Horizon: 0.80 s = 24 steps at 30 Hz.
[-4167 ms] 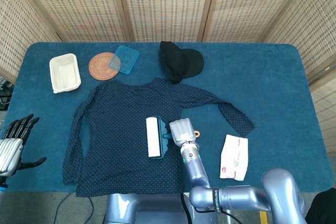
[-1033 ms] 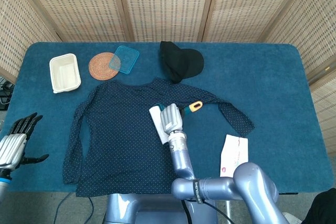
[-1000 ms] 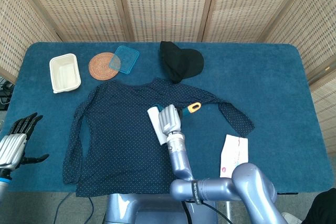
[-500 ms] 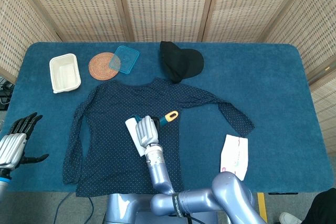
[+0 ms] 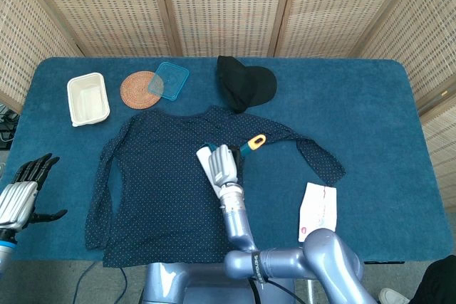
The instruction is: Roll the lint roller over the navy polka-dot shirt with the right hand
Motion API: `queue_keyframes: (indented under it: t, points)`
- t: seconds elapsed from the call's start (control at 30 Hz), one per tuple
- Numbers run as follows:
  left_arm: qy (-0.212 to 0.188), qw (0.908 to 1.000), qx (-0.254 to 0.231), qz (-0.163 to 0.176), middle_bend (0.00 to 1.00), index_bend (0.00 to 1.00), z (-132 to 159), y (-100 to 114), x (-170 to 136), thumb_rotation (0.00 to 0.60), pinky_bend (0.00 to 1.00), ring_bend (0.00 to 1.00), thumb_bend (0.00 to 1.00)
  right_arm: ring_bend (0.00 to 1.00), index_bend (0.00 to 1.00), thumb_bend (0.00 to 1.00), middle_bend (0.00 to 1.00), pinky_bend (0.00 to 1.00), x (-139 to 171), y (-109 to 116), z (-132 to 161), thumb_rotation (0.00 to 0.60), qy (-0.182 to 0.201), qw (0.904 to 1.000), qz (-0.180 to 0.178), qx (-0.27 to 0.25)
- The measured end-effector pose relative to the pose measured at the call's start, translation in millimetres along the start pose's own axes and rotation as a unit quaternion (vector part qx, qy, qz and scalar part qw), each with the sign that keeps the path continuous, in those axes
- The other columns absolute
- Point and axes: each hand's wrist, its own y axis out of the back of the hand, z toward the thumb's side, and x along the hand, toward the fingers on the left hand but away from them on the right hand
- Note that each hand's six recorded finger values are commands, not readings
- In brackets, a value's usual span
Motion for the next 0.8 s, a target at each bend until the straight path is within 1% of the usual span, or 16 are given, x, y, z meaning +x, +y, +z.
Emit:
queue_keyframes:
  t: [0.13,0.27,0.37,0.43,0.47,0.53,0.57,0.6,0.63,0.67,0.8]
  points:
    - [0.001,1.0000,0.003,-0.001,0.00,0.00,1,-2,0,0.600,0.00,0.00,0.00,1.00,0.76,0.89,1.00,1.00,-6,-17,-16,0.600,-0.015,0.9998,0.007,0.014]
    - [0.001,1.0000,0.007,-0.003,0.00,0.00,2,-3,0,0.600,0.00,0.00,0.00,1.00,0.76,0.89,1.00,1.00,-11,-35,-31,0.600,-0.029,0.9991,0.023,0.019]
    - [0.000,1.0000,0.008,-0.004,0.00,0.00,3,-4,1,0.600,0.00,0.00,0.00,1.00,0.76,0.89,1.00,1.00,-12,-44,-35,0.600,-0.032,0.9989,0.031,0.017]
    - [0.000,1.0000,0.009,-0.004,0.00,0.00,3,-5,1,0.600,0.00,0.00,0.00,1.00,0.74,0.88,1.00,1.00,-12,-46,-36,0.600,-0.032,0.9989,0.032,0.016]
    - [0.000,1.0000,0.008,-0.004,0.00,0.00,3,-5,1,0.600,0.00,0.00,0.00,1.00,0.67,0.83,1.00,1.00,-12,-46,-36,0.600,-0.032,0.9989,0.031,0.013]
    - [0.000,1.0000,0.008,-0.003,0.00,0.00,3,-4,1,0.600,0.00,0.00,0.00,1.00,0.38,0.56,1.00,1.00,-12,-46,-36,0.600,-0.032,0.9990,0.029,0.007]
    - [0.001,1.0000,0.008,-0.003,0.00,0.00,3,-4,1,0.600,0.00,0.00,0.00,1.00,0.18,0.32,1.00,1.00,-12,-47,-36,0.600,-0.033,0.9991,0.029,0.002]
    - [0.001,1.0000,0.007,-0.004,0.00,0.00,3,-4,1,0.600,0.00,0.00,0.00,1.00,0.05,0.12,0.99,1.00,-12,-47,-37,0.600,-0.034,0.9990,0.028,-0.002]
    - [0.001,1.0000,0.007,-0.004,0.00,0.00,3,-4,0,0.600,0.00,0.00,0.00,1.00,0.01,0.04,0.99,1.00,-12,-48,-38,0.600,-0.036,0.9989,0.028,-0.006]
    - [0.001,1.0000,0.007,-0.004,0.00,0.00,3,-4,0,0.600,0.00,0.00,0.00,1.00,0.00,0.00,0.99,1.00,-12,-47,-39,0.600,-0.039,0.9988,0.027,-0.012]
    - [-0.001,1.0000,0.004,-0.003,0.00,0.00,3,-3,0,0.600,0.00,0.00,0.00,1.00,0.00,0.00,0.98,1.00,-9,-44,-44,0.600,-0.045,0.9979,0.022,-0.042]
